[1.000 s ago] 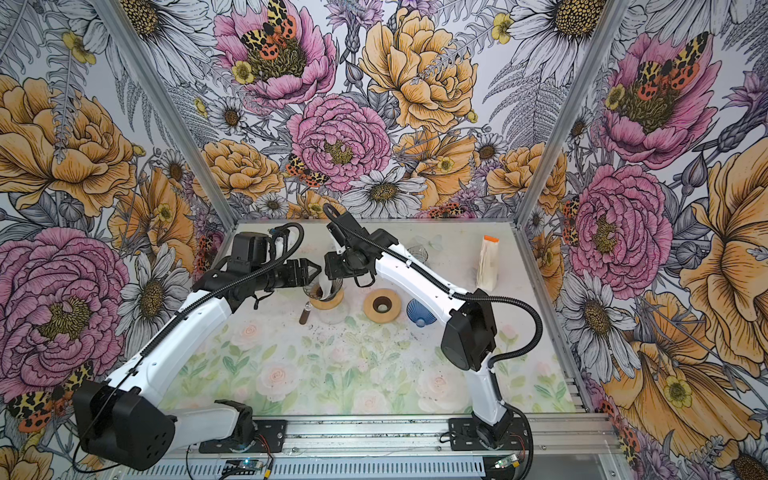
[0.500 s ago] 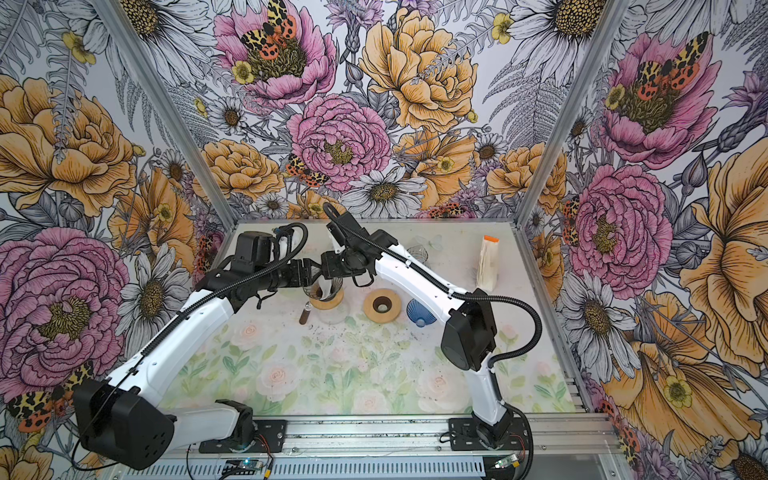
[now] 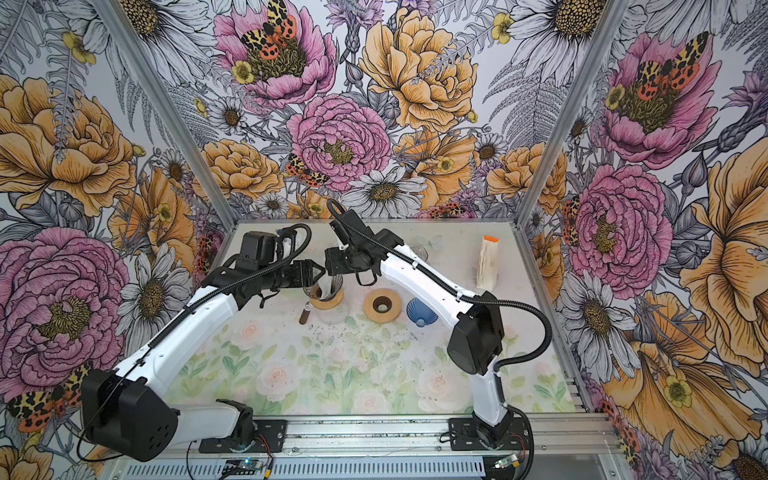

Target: Place the coffee filter in the dripper

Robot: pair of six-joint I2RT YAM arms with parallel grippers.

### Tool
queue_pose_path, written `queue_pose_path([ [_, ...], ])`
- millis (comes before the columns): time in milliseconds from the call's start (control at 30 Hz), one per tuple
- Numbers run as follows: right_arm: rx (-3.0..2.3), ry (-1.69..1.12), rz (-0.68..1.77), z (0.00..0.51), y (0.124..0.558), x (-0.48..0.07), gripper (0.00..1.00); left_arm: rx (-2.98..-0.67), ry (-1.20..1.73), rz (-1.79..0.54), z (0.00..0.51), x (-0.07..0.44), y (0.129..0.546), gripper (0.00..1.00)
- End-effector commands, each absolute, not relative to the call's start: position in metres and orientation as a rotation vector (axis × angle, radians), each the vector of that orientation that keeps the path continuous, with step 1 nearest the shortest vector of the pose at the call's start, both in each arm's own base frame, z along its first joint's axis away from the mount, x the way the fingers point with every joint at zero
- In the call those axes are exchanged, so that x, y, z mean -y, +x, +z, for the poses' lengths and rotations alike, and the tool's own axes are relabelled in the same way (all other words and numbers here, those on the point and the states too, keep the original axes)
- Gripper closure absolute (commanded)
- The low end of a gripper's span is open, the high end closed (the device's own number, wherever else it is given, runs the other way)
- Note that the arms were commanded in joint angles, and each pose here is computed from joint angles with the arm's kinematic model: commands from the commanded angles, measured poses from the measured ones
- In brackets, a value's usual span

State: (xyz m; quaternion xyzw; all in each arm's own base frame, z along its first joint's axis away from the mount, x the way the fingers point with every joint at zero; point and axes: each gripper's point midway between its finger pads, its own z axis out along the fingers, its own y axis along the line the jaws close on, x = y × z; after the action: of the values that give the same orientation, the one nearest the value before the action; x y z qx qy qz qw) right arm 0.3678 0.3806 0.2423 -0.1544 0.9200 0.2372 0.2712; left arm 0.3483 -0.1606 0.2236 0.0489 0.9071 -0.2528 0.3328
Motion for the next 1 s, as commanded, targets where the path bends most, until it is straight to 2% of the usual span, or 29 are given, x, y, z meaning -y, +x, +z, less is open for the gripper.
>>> queue_pose_path([
  [0, -2.411, -0.398, 0.618, 0.262, 0.372, -0.371, 0.38, -2.343, 0.137, -0.646, 0.234, 0.161, 0.355, 0.33],
  [233, -2.443, -0.416, 0.627, 0.25, 0.369, -0.371, 0.38, -2.345, 0.119, -0.618, 0.233, 0.158, 0.357, 0.35],
  [500, -2.385, -0.498, 0.676, 0.264, 0.364, -0.381, 0.38, -2.361, 0.109, -0.604, 0.226, 0.155, 0.356, 0.36],
  [967, -2.449, -0.49, 0.674, 0.24, 0.362, -0.386, 0.38, -2.373, 0.109, -0.606, 0.221, 0.153, 0.354, 0.37],
])
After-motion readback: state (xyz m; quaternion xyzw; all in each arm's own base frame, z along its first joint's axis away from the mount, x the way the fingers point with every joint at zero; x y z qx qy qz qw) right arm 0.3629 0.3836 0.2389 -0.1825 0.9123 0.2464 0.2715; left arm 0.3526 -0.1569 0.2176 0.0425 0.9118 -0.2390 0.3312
